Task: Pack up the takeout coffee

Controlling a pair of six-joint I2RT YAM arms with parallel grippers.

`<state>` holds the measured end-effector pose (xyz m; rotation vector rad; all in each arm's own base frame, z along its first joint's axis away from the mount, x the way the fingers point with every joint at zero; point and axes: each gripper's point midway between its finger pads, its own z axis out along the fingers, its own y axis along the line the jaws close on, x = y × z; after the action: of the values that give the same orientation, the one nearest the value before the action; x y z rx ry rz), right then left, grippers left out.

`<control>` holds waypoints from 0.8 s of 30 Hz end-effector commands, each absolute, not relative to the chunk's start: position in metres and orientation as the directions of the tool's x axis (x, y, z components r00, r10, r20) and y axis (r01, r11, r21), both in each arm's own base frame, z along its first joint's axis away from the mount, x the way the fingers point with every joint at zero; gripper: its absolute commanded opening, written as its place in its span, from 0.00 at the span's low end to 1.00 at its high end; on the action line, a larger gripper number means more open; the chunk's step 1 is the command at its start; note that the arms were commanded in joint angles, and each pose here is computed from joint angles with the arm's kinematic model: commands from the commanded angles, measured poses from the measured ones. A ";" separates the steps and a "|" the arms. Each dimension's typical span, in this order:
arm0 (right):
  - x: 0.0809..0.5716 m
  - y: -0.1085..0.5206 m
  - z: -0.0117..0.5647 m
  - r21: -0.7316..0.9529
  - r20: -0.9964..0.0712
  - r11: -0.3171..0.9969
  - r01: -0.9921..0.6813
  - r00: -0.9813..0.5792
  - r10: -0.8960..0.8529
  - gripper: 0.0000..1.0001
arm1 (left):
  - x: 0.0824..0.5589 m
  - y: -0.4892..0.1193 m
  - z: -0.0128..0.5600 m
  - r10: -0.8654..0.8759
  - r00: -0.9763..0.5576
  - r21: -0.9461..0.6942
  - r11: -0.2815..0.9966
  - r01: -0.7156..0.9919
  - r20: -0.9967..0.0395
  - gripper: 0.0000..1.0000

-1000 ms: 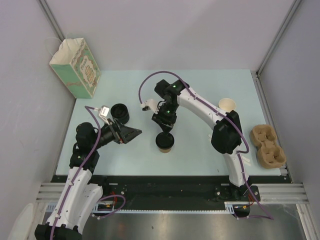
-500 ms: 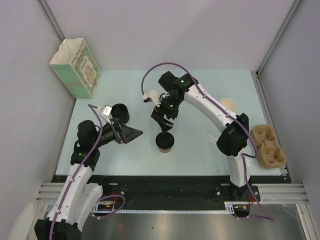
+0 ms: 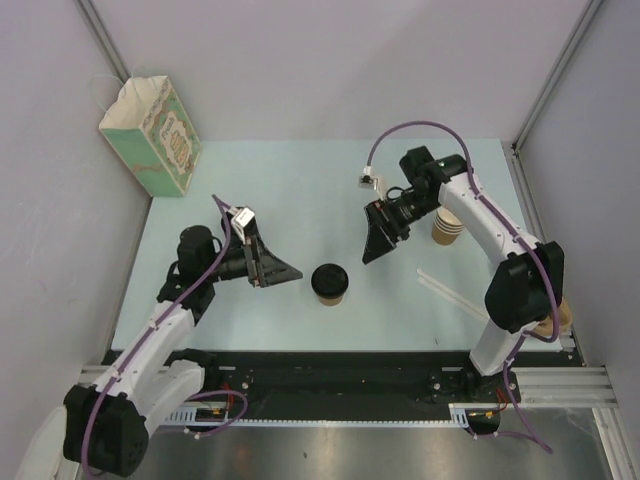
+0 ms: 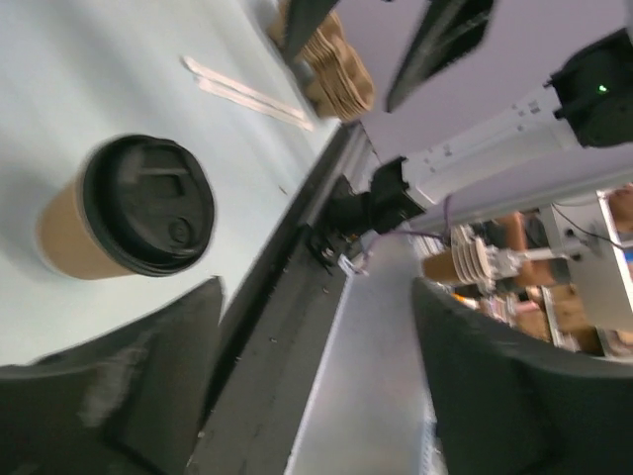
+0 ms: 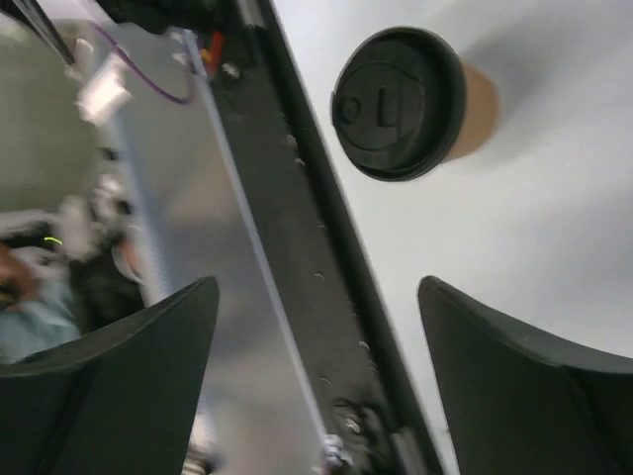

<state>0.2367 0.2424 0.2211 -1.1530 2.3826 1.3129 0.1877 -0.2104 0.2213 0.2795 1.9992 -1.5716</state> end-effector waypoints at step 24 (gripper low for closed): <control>0.217 0.323 0.171 0.797 -0.380 0.321 -0.512 -0.838 -0.392 0.28 | 0.217 -0.275 0.175 -0.051 -0.898 -0.865 0.297 0.405 -0.437 0.00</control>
<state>0.2099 0.3182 0.1788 -0.8368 2.4671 1.5935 0.2018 -0.2696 0.1696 0.2858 2.2326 -1.6742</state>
